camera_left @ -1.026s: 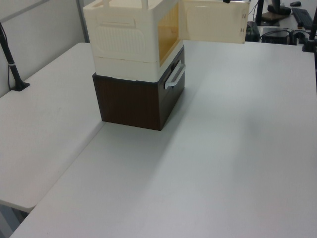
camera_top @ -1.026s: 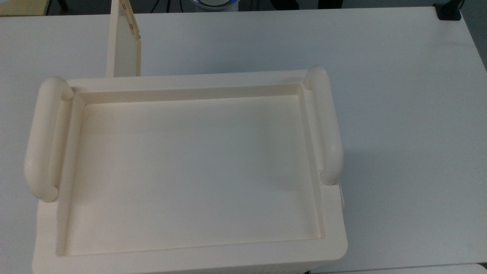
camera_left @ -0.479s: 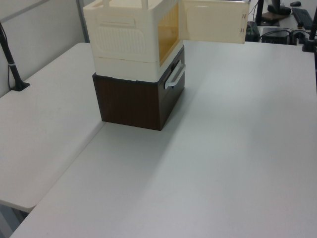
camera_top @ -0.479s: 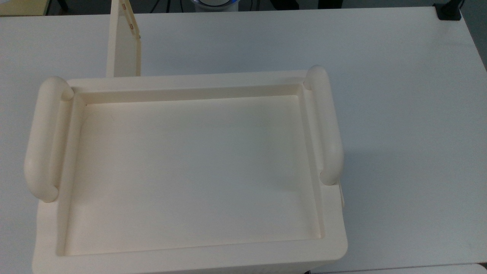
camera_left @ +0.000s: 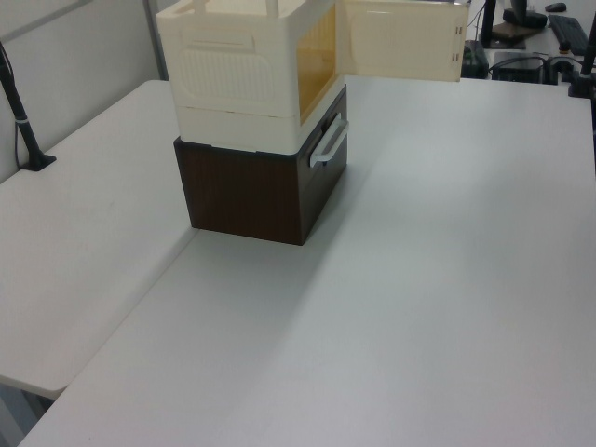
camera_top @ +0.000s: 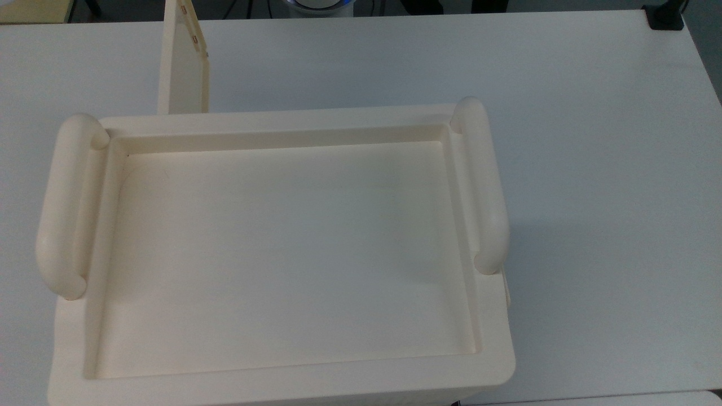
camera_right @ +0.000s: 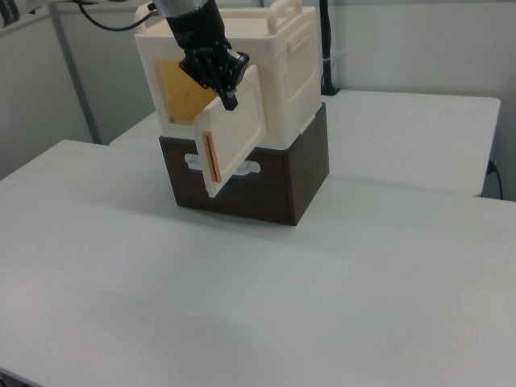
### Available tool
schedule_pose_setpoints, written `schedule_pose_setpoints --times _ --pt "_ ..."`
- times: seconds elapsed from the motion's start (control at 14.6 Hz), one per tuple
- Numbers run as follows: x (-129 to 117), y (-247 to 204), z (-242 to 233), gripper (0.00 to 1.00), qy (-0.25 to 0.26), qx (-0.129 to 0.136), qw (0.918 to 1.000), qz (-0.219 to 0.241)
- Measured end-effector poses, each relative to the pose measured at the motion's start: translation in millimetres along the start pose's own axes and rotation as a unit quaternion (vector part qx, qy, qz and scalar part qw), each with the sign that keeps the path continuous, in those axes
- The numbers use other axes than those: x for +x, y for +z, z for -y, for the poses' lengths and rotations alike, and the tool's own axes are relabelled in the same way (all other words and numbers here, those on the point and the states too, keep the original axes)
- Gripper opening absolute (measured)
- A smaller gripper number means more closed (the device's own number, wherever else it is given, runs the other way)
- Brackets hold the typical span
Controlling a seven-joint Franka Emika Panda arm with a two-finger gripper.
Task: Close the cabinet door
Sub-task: 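Push the door with the gripper, swinging it shut against the cabinet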
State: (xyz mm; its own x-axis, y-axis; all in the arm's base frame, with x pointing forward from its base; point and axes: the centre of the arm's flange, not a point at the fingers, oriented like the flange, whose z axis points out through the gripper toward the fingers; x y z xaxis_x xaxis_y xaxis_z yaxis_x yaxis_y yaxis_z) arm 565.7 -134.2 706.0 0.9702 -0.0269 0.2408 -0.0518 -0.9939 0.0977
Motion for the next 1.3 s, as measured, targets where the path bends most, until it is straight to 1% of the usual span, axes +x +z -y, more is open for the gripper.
schedule_pose_setpoints --times 0.07,0.14,0.27,0.41,0.48,0.68,0.75,0.82,1.03,1.3 --pt "2 2 7 0.01 -0.005 0.005 1.0000 0.001" --pt "4 4 18 0.01 -0.012 0.017 0.9998 0.000" --pt "10 1 62 0.01 -0.037 0.069 0.9969 -0.009" --pt "12 -2 89 0.01 -0.049 0.101 0.9936 -0.013" --pt "13 -3 96 0.01 -0.049 0.108 0.9928 -0.013" --pt "14 0 108 0.01 -0.053 0.117 0.9916 -0.011" --pt "18 3 113 0.01 -0.056 0.119 0.9912 -0.017" --pt "25 7 121 0.01 -0.060 0.119 0.9905 -0.032" --pt "54 29 155 0.01 -0.071 0.119 0.9858 -0.094" --pt "74 45 161 0.01 -0.066 0.114 0.9809 -0.143"
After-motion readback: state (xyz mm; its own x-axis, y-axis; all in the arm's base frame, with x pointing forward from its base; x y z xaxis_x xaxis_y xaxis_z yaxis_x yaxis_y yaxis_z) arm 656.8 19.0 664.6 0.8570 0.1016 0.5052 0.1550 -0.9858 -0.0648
